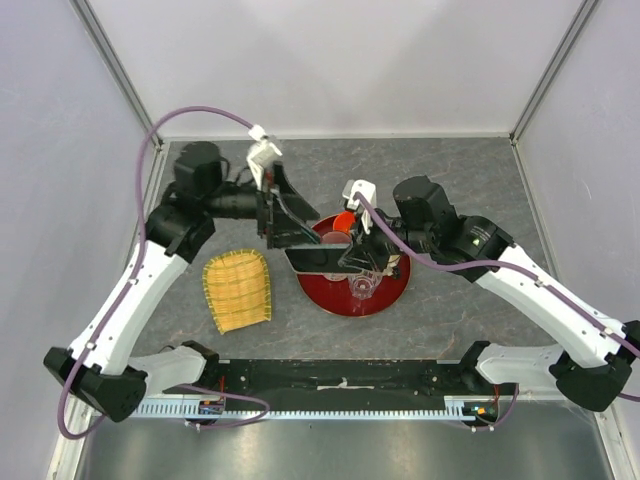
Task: Place the phone on the phone stand
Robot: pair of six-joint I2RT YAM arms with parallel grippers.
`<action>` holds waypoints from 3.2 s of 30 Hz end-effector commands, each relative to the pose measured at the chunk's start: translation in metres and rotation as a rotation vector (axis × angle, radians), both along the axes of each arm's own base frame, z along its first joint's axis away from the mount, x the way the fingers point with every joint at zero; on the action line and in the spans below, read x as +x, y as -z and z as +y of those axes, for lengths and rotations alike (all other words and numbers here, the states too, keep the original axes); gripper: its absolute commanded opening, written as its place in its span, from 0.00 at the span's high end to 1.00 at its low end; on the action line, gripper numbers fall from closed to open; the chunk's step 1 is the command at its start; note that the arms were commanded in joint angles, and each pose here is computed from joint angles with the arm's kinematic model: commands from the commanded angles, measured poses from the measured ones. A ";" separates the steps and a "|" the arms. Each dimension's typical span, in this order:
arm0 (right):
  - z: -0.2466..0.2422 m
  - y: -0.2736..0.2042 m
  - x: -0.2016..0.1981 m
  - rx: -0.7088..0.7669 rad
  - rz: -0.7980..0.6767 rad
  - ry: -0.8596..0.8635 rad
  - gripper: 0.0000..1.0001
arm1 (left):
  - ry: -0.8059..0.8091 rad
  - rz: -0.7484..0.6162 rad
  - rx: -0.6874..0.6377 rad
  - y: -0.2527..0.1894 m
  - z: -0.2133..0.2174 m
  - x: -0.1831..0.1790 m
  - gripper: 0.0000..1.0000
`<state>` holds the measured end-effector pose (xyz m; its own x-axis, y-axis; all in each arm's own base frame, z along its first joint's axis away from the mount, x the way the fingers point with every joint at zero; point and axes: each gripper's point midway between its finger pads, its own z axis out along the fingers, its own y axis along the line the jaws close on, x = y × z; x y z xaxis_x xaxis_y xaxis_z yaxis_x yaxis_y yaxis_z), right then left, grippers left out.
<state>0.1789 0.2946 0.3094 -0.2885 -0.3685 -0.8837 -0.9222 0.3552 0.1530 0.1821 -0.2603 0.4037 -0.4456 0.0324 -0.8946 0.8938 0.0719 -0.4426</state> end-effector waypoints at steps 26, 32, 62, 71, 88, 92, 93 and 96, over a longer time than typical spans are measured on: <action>-0.012 -0.065 -0.050 0.131 -0.049 -0.186 1.00 | 0.254 -0.117 0.215 0.073 -0.027 -0.059 0.53; -0.005 -0.081 -0.042 0.243 -0.072 -0.127 1.00 | 0.283 -0.129 0.186 0.066 -0.026 -0.067 0.97; -0.003 -0.107 -0.047 0.608 -0.058 -0.057 0.17 | 0.082 -0.292 -0.199 -0.029 -0.018 -0.072 0.98; -0.002 -0.121 -0.070 0.683 -0.041 -0.179 0.40 | 0.120 -0.298 -0.211 -0.030 -0.016 -0.081 0.98; 0.002 -0.132 -0.066 0.742 -0.032 -0.171 0.65 | 0.131 -0.310 -0.217 -0.033 -0.015 -0.084 0.98; 0.004 -0.130 -0.065 0.744 -0.024 -0.175 0.75 | 0.120 -0.312 -0.220 -0.033 -0.014 -0.084 0.98; 0.006 -0.127 -0.064 0.738 -0.020 -0.175 0.78 | 0.117 -0.314 -0.221 -0.034 -0.014 -0.083 0.98; 0.006 -0.127 -0.063 0.740 -0.024 -0.174 0.99 | 0.110 -0.313 -0.223 -0.036 -0.014 -0.082 0.98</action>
